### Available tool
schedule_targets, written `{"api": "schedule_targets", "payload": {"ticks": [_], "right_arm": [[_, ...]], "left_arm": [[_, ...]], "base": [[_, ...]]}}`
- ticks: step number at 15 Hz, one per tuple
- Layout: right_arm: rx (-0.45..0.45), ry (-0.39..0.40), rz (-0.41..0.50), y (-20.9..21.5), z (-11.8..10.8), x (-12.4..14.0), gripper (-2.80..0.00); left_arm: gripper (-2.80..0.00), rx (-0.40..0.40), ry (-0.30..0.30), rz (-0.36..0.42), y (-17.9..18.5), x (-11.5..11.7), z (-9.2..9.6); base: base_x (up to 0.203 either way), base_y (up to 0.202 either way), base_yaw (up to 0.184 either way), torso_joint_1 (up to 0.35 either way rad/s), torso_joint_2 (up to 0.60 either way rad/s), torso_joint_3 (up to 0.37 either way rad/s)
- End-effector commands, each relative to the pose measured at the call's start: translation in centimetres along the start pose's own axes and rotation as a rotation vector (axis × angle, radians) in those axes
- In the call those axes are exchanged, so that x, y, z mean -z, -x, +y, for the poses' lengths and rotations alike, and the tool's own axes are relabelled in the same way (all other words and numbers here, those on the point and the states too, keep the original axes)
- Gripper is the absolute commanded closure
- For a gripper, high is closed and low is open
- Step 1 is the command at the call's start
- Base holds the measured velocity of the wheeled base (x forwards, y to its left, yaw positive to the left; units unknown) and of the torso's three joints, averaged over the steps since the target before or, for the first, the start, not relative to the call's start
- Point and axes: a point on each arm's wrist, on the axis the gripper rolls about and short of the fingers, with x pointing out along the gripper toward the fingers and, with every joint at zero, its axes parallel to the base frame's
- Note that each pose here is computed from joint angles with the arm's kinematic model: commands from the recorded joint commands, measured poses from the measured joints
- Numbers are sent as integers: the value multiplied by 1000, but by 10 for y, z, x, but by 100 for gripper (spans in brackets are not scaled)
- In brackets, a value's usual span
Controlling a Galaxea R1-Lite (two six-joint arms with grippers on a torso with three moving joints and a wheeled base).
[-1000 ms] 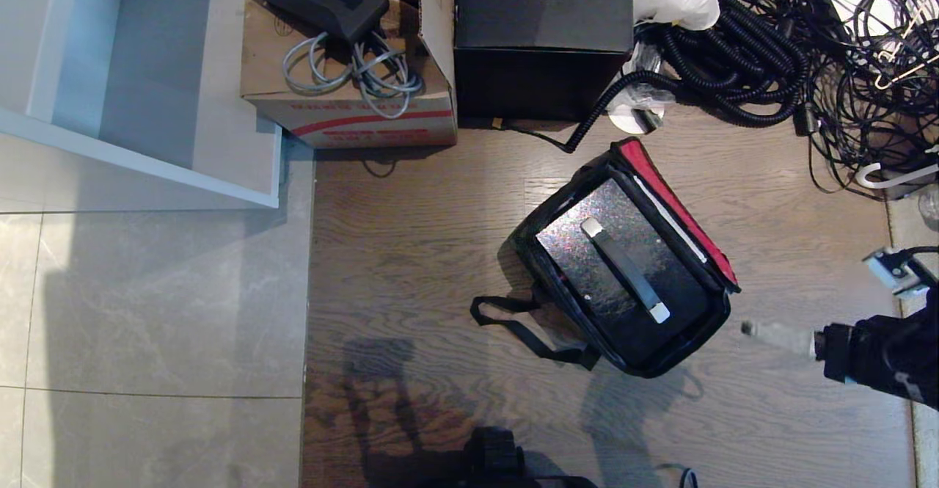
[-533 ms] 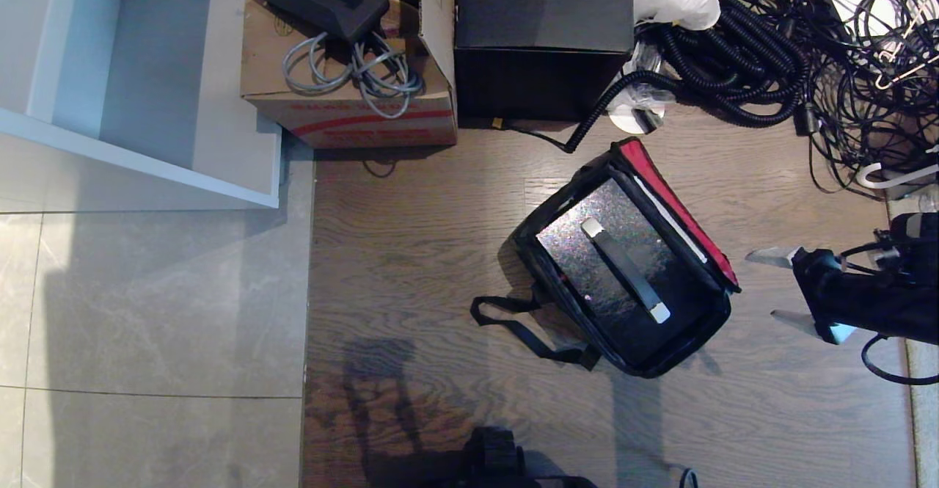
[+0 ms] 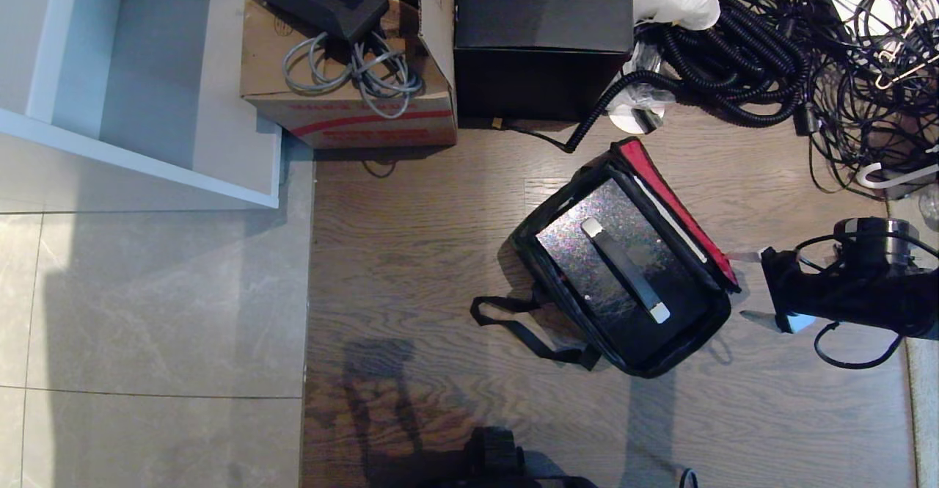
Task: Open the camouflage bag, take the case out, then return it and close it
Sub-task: Close the top of the storage box
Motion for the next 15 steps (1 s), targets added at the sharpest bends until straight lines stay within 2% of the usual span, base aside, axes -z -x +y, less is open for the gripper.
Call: {"api": "schedule_targets", "payload": {"ticks": [1,4,9,12,13,15], "right_arm": [[3,-21,11,-19,-6,-7,-280],[-38,-6,-8,-35,-4,-17,-280],[-178,-54,-32,-54,15,-36,-280],[-182,-74,-28,-64,13,-38,-277],[-184,-71,-28,-64,14,-37,0],[-193,-59,-36,-64,16,-39,0]], "left_arm": [[0,1,0,-2,0,0,0],[0,0,0,0,0,0,0],[0,1,0,0,0,0,0],[0,0,0,0,0,0,0],[0,0,0,0,0,0,0],[0,1,0,0,0,0,0]], "base": [[0,0,0,0,0,0],[0,0,0,0,0,0],[0,0,0,0,0,0],[0,0,0,0,0,0],[0,0,0,0,0,0],[0,0,0,0,0,0]]}}
